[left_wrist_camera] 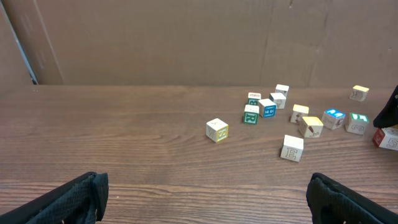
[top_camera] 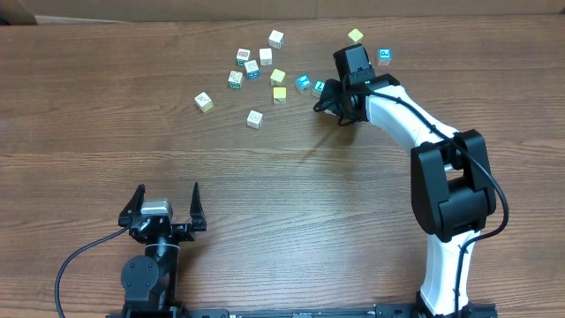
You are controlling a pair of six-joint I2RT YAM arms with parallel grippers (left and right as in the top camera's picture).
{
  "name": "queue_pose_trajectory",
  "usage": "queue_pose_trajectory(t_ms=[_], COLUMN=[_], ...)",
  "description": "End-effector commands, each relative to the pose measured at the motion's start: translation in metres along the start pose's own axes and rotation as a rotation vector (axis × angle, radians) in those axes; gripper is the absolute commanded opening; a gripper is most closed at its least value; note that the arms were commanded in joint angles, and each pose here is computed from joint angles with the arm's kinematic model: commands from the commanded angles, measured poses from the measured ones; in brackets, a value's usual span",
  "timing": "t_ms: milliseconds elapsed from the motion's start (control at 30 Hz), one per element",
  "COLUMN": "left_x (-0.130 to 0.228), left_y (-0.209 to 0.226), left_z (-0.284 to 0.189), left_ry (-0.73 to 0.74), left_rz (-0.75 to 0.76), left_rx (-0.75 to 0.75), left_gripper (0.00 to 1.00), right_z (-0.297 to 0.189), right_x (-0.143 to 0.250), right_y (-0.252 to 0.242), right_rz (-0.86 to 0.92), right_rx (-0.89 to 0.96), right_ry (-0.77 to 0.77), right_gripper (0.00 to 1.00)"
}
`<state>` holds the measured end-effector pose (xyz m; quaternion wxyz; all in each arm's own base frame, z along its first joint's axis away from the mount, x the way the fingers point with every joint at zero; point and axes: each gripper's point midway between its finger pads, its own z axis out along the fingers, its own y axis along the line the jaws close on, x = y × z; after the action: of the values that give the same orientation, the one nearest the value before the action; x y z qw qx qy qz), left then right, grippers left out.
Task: Form a circle
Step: 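Lower the right gripper onto the butterfly-picture block and close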
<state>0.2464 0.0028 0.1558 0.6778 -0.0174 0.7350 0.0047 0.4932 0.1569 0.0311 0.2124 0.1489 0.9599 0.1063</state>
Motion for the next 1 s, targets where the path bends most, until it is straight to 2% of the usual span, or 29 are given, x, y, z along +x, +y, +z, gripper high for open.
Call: queue_pose_trajectory(t_ms=[0, 133, 300, 567, 967], left_x=[-0.0013, -0.0013, -0.0013, -0.0013, -0.0013], left_y=[-0.0025, -0.0025, -0.0025, -0.0025, -0.0025], left_z=[-0.0004, -0.0004, -0.0004, -0.0004, -0.0004], left_ry=[-0.01, -0.01, -0.01, -0.01, -0.01], left_rz=[0.018, 0.018, 0.018, 0.018, 0.018], left_rx=[0.012, 0.012, 0.012, 0.012, 0.012], left_gripper=[0.99, 1.0, 1.0, 0.99, 1.0], right_z=[0.0029, 0.0029, 0.003, 0.0027, 0.0028], right_x=[0.0015, 0.0016, 0.0042, 0.0082, 0.0052], right_y=[-0.0035, -0.0036, -0.0054, -0.0082, -0.0062], right_rz=[-0.005, -0.005, -0.005, -0.005, -0.005], right_rx=[0.015, 0.016, 0.023, 0.034, 0.026], right_ry=[-0.001, -0.001, 0.009, 0.026, 0.014], right_gripper=[0.61, 0.61, 0.47, 0.47, 0.36])
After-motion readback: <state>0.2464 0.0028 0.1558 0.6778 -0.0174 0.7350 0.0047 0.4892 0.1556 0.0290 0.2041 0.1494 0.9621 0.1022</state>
